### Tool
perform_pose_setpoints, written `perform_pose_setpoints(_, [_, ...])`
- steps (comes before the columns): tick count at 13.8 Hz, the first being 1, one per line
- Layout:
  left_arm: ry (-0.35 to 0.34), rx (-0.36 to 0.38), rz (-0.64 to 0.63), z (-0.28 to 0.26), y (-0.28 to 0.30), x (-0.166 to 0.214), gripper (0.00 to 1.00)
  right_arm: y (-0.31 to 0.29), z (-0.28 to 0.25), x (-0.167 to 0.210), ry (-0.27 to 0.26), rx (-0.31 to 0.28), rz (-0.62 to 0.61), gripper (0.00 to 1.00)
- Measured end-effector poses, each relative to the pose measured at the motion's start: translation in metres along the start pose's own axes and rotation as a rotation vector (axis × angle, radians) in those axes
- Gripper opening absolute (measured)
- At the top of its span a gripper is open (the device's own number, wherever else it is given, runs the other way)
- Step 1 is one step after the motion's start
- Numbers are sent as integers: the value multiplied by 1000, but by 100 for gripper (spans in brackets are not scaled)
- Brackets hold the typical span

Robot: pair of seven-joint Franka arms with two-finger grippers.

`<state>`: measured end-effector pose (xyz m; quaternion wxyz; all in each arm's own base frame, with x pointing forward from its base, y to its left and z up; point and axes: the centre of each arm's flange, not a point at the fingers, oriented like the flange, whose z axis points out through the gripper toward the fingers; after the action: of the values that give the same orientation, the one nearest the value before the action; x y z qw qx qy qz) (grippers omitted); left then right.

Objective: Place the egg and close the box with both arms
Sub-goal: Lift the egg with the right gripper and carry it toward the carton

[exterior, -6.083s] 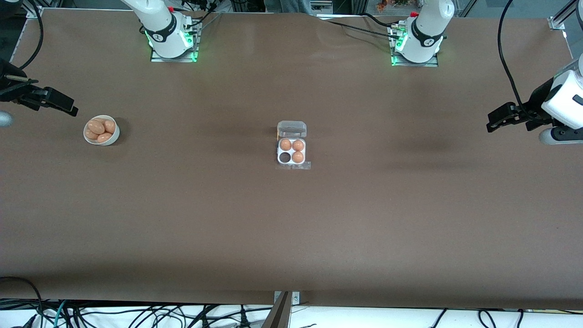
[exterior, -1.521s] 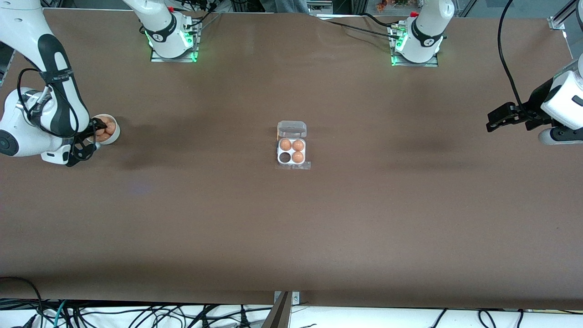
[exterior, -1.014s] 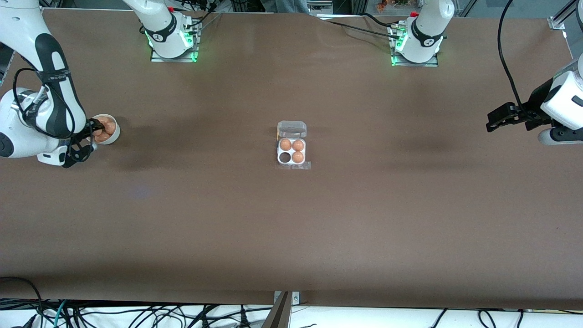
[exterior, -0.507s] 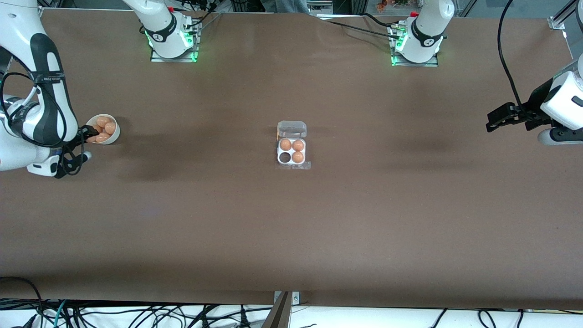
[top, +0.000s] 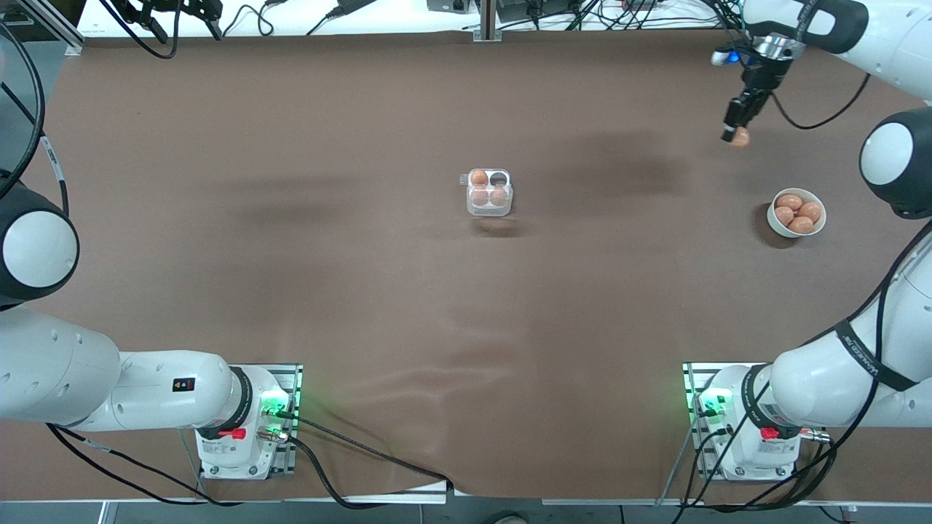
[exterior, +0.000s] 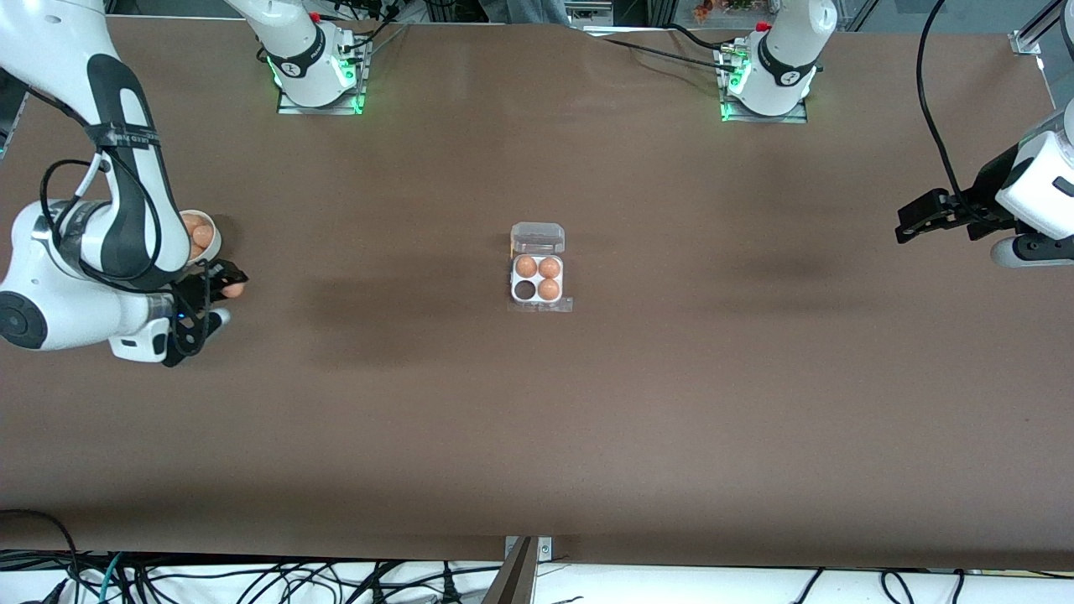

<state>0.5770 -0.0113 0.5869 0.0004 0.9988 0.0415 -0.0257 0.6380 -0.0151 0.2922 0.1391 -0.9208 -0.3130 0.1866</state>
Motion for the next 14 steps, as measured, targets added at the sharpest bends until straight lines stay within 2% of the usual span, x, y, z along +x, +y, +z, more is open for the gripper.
perform_pose_setpoints(4, [-1, 0, 0, 0, 0, 0, 100, -11, 22, 51, 87, 112, -32, 48])
perform_pose_setpoints(5, [-1, 0, 0, 0, 0, 0, 100, -19, 25, 65, 111, 127, -44, 48])
perform_pose_setpoints(8, [-1, 0, 0, 1, 0, 0, 100, -50, 24, 102, 232, 163, -59, 48])
perform_pose_setpoints(12, [-1, 0, 0, 1, 0, 0, 100, -95, 25, 135, 319, 215, -103, 48])
perform_pose_setpoints(14, [-1, 0, 0, 1, 0, 0, 100, -120, 33, 152, 378, 237, -172, 48])
